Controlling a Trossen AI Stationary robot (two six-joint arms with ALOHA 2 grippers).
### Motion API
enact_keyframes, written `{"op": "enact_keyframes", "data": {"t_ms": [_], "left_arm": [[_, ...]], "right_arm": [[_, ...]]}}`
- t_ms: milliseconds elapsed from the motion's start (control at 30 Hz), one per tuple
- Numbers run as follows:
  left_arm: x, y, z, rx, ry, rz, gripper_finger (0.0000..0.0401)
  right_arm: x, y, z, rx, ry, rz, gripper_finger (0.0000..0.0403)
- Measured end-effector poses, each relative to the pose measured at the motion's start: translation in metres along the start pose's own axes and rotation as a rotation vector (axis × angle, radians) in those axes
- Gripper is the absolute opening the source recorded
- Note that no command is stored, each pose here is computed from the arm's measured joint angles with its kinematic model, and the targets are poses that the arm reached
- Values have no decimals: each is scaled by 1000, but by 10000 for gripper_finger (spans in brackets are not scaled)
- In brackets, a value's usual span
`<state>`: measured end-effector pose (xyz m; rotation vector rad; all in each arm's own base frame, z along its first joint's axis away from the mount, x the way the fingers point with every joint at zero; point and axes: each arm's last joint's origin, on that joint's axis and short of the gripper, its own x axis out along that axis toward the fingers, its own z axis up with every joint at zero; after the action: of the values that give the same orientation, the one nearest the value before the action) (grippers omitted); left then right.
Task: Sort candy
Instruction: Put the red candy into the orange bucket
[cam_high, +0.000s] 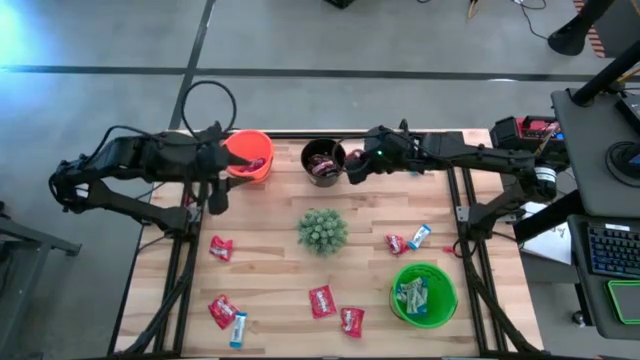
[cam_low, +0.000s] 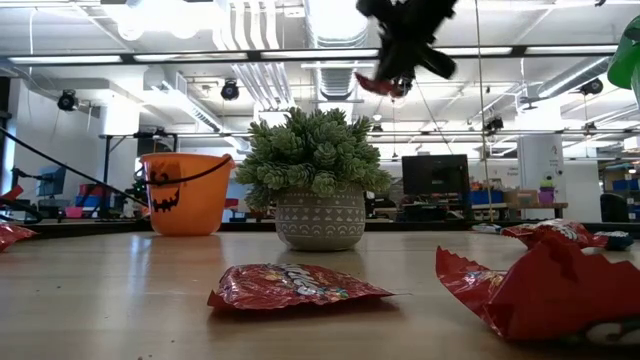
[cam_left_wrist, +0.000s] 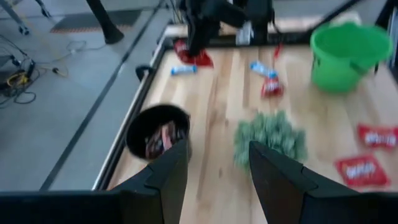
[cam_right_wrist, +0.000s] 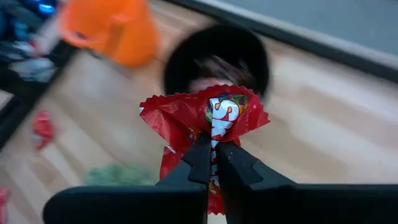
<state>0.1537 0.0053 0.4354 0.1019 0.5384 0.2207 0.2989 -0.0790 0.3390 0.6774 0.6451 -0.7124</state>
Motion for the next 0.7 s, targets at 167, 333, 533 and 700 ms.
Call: {"op": "enact_keyframes", "data": {"t_ms": [167,333,533,700], "left_arm": [[2,1,9,-131,-77,9,153],[4,1,15,-285,-137,29,157],[12,1,24,-472,-200,40,183],[20,0,35,-619,-284,35,202]], "right_arm": [[-9,23,17,-136,-82,80,9],[-15,45,29,-255,-114,139,9],[-18,78,36,-457,-133,248,9],[-22,101,40,-598,-156,287,9]]}}
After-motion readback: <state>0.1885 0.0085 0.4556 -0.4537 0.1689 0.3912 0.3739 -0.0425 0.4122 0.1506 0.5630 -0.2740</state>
